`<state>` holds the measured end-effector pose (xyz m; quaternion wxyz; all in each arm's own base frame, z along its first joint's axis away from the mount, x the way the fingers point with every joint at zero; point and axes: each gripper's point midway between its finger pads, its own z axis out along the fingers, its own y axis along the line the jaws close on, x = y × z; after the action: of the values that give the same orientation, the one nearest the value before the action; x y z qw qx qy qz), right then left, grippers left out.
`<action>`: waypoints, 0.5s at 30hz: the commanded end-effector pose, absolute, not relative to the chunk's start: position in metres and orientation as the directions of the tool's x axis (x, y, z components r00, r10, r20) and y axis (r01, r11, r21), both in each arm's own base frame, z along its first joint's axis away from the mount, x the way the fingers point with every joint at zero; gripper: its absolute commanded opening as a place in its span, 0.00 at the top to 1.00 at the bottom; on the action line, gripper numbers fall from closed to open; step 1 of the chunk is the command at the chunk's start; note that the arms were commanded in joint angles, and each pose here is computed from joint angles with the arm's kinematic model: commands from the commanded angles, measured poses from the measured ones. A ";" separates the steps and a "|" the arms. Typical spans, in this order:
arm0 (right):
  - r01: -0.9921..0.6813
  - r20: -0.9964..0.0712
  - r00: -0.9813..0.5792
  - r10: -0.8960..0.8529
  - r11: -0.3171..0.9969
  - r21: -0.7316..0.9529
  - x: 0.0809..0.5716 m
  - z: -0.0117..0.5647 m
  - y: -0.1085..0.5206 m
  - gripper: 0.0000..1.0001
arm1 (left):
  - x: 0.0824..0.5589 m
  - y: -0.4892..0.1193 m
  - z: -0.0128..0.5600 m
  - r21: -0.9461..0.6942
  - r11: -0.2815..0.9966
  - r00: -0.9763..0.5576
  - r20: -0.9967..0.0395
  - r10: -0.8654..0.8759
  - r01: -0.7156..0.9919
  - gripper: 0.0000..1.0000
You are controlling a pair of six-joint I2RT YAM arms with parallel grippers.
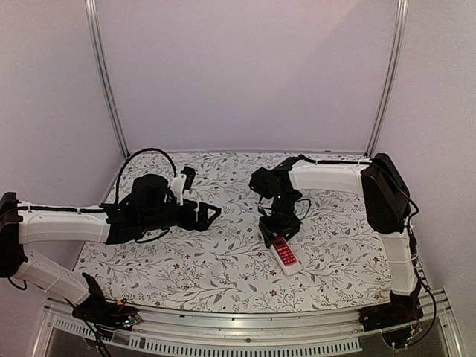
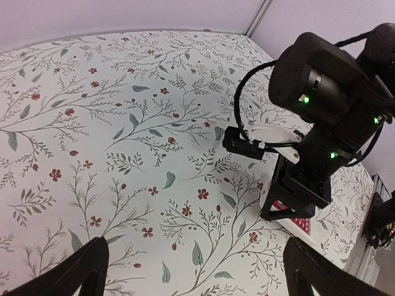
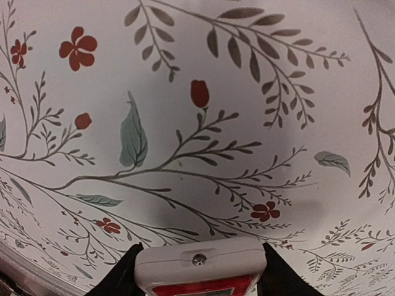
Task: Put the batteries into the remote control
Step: Place the remote control at the center of the board.
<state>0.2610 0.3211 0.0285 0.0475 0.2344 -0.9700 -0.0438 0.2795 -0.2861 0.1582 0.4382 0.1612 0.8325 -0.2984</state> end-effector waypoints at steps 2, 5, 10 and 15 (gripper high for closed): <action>-0.422 0.076 -0.900 -0.428 0.903 0.084 0.269 0.019 0.327 0.43 | 0.288 -0.283 0.152 -0.337 0.782 -0.557 -0.830 0.015 0.523 0.00; -0.419 0.076 -0.902 -0.426 0.904 0.086 0.270 0.018 0.329 0.34 | 0.289 -0.283 0.150 -0.333 0.786 -0.564 -0.826 0.025 0.522 0.00; -0.412 0.068 -0.905 -0.421 0.904 0.111 0.269 0.020 0.334 0.20 | 0.291 -0.281 0.151 -0.332 0.793 -0.577 -0.816 0.029 0.510 0.01; -0.421 -0.012 -0.906 -0.424 0.894 0.156 0.276 0.039 0.343 0.06 | 0.296 -0.282 0.162 -0.336 0.804 -0.601 -0.799 0.033 0.491 0.00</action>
<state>0.2671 0.3305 0.0198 0.0489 0.2135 -0.9746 -0.0472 0.2870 -0.2832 0.1517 0.4265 0.1607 0.8446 -0.2809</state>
